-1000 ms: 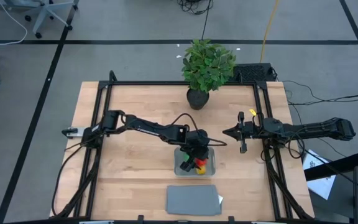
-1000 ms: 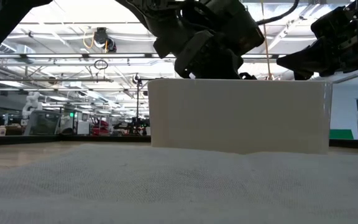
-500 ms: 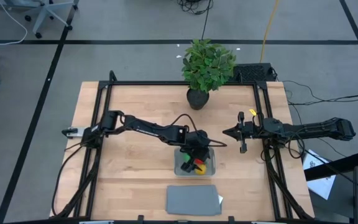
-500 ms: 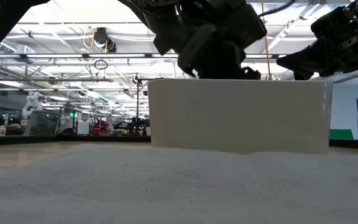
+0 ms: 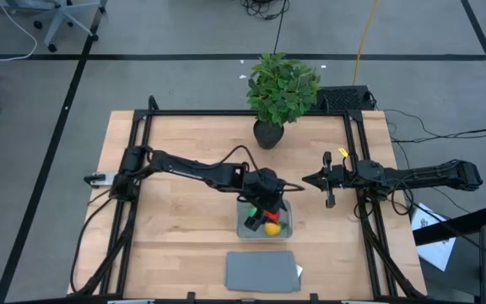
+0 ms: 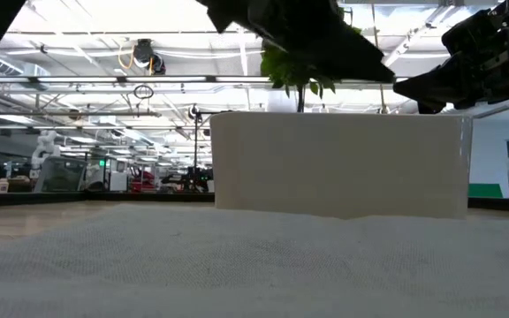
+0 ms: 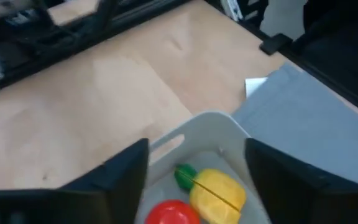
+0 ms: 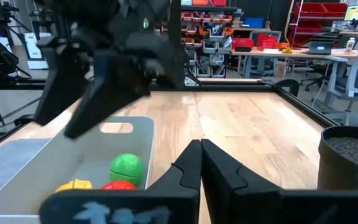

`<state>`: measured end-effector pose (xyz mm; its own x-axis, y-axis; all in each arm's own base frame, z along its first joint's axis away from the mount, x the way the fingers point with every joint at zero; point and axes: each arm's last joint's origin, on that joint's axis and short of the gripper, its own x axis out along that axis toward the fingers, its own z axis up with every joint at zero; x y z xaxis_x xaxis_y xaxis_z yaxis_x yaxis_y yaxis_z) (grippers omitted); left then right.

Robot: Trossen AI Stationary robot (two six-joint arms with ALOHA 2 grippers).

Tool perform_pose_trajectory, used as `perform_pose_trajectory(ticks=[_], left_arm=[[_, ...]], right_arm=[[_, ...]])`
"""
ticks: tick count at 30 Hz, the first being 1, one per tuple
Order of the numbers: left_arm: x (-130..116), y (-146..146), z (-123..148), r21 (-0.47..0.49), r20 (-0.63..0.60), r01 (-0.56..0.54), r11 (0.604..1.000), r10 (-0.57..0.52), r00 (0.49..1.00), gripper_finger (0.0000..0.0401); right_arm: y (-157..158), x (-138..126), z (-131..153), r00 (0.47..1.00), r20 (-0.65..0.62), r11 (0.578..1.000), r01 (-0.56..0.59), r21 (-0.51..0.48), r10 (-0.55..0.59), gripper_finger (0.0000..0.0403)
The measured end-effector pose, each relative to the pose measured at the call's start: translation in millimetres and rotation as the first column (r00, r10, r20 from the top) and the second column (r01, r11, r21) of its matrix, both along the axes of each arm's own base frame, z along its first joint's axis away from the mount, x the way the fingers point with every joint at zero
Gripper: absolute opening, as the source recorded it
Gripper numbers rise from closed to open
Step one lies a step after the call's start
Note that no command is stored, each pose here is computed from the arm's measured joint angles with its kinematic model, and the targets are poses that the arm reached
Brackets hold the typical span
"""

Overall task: Pick and placing Produce into tupperware
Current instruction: Return to Home Position

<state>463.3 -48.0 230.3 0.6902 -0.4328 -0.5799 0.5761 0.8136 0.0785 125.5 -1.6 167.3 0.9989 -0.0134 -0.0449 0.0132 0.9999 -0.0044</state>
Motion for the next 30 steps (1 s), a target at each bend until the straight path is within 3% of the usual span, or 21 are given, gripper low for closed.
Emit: perform_pose_trajectory(ticks=[3, 7, 9, 18, 24, 28, 30], left_arm=[[-5.2, 1.7, 12.4, 0.027, 0.011, -0.037, 0.999, 0.036, 0.999, 0.0188], [-14.4, 5.7, 26.2, 0.07, -0.004, -0.105, 0.992, 0.105, 0.994, 0.0052], [-21.0, 7.6, 34.8, 0.102, -0.013, -0.138, 0.985, 0.14, 0.99, 0.0016], [-66.5, 8.7, 98.1, 0.283, 0.099, -0.317, 0.905, 0.301, 0.949, 0.0004], [-112.3, 16.1, 144.1, 0.229, 0.264, -0.421, 0.878, 0.36, 0.895, 0.0001], [-147.1, 23.2, 152.6, 0.156, 0.379, -0.461, 0.873, 0.378, 0.844, 0.0001], [-161.8, 30.9, 146.6, 0.084, 0.444, -0.495, 0.865, 0.412, 0.796, 0.0]], right_arm=[[0.0, 0.0, 0.0, 1.0, 0.0, 1.0, -0.001, 0.0, 0.001, 0.0], [0.0, -0.1, 0.2, 1.0, 0.002, 1.0, -0.001, 0.0, 0.001, 0.0], [0.0, -0.2, 0.2, 1.0, 0.002, 1.0, -0.001, 0.003, 0.001, 0.0], [0.0, -1.1, 8.2, 0.997, 0.083, 1.0, -0.002, 0.017, 0.0, 0.0], [0.1, -3.2, 11.4, 0.993, 0.114, 1.0, -0.002, 0.015, 0.001, 0.0], [0.1, -3.6, 11.8, 0.993, 0.118, 1.0, -0.002, 0.014, 0.001, 0.0], [0.1, -3.6, 11.9, 0.993, 0.119, 1.0, -0.002, 0.014, 0.001, 0.0]])
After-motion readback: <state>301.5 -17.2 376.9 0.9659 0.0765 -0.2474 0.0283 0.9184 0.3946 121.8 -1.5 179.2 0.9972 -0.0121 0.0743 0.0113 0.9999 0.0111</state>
